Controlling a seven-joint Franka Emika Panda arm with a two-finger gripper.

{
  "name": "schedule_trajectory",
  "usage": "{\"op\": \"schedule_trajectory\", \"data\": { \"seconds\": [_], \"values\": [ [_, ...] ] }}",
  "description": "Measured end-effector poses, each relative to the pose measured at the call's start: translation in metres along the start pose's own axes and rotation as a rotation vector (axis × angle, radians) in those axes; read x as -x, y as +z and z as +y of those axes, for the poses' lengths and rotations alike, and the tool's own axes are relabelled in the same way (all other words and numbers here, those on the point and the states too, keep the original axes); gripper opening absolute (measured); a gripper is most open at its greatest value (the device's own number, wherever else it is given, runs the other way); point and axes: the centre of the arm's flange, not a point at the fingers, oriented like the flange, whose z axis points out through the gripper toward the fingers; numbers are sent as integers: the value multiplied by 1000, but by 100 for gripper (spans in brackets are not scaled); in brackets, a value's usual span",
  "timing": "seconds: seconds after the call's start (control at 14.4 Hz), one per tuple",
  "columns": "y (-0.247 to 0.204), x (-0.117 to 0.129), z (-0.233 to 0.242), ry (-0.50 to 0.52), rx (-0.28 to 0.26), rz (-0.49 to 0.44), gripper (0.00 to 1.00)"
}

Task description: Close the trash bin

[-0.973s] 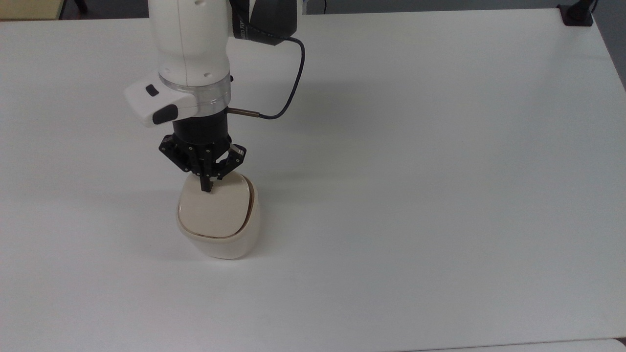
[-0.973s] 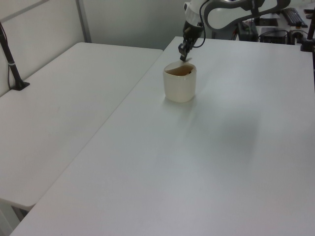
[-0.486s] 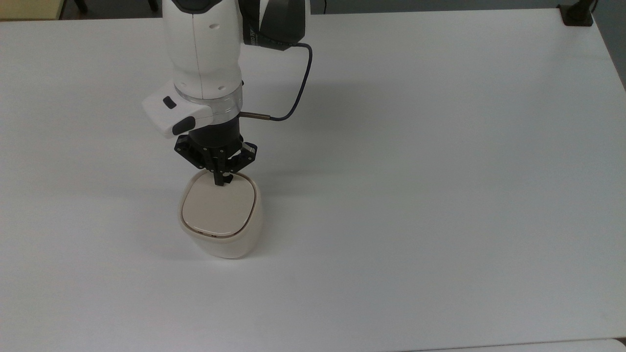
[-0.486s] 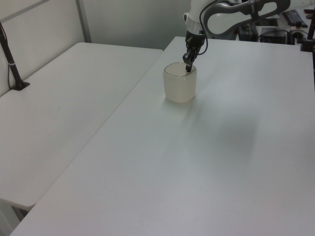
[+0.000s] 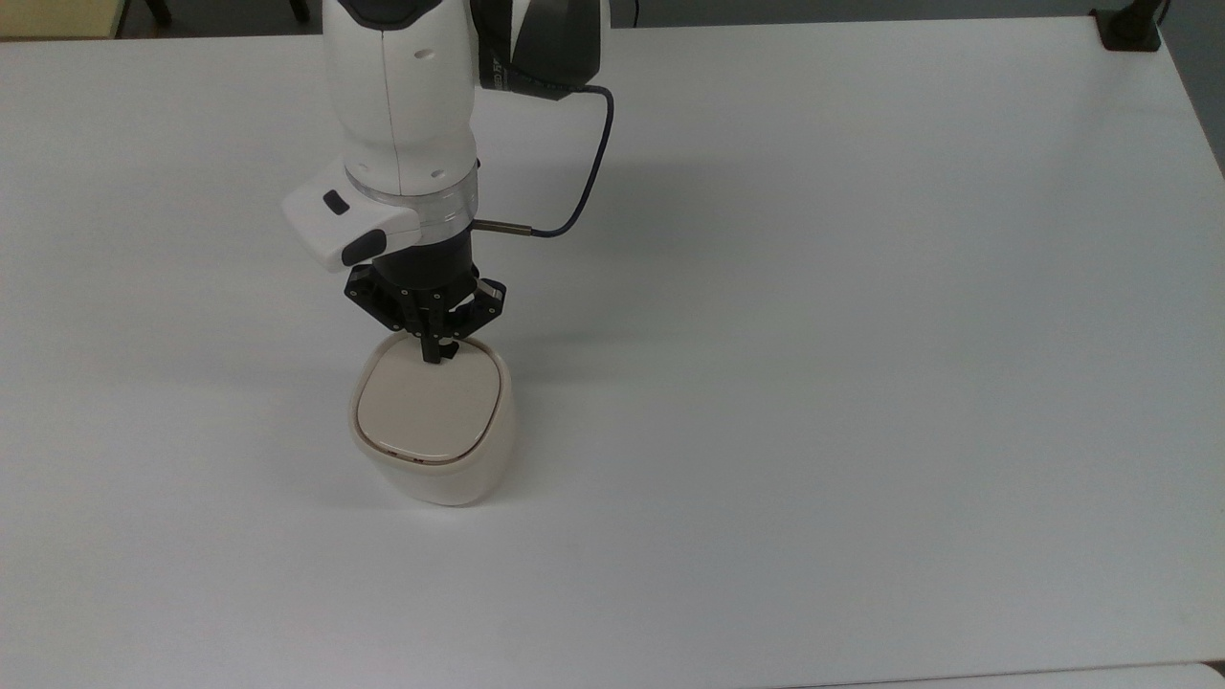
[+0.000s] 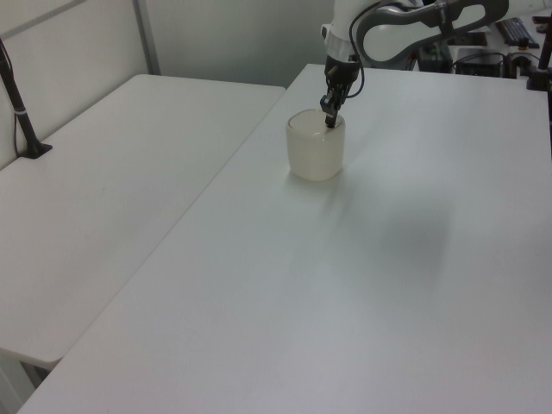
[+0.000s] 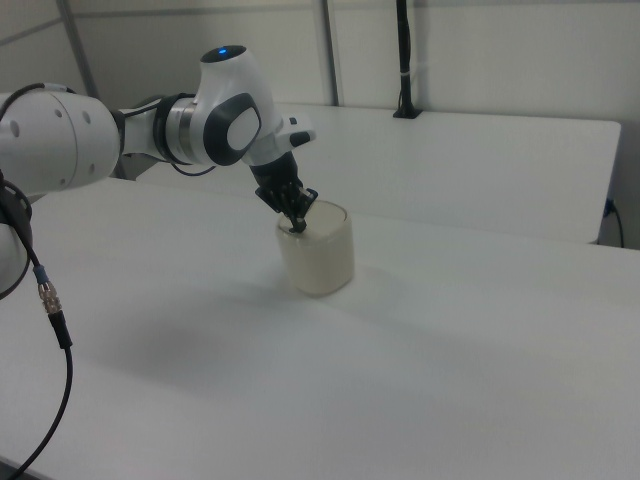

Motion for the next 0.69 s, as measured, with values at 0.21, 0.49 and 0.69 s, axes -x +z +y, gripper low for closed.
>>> {"op": "schedule_trajectory", "data": {
  "seconds": [0.21, 0.49, 0.69],
  "values": [
    [-1, 0, 0, 0, 0, 1, 1],
    [-35, 7, -10, -14, 1, -45, 1],
    [-101, 29, -37, -58, -3, -105, 1]
  ]
}}
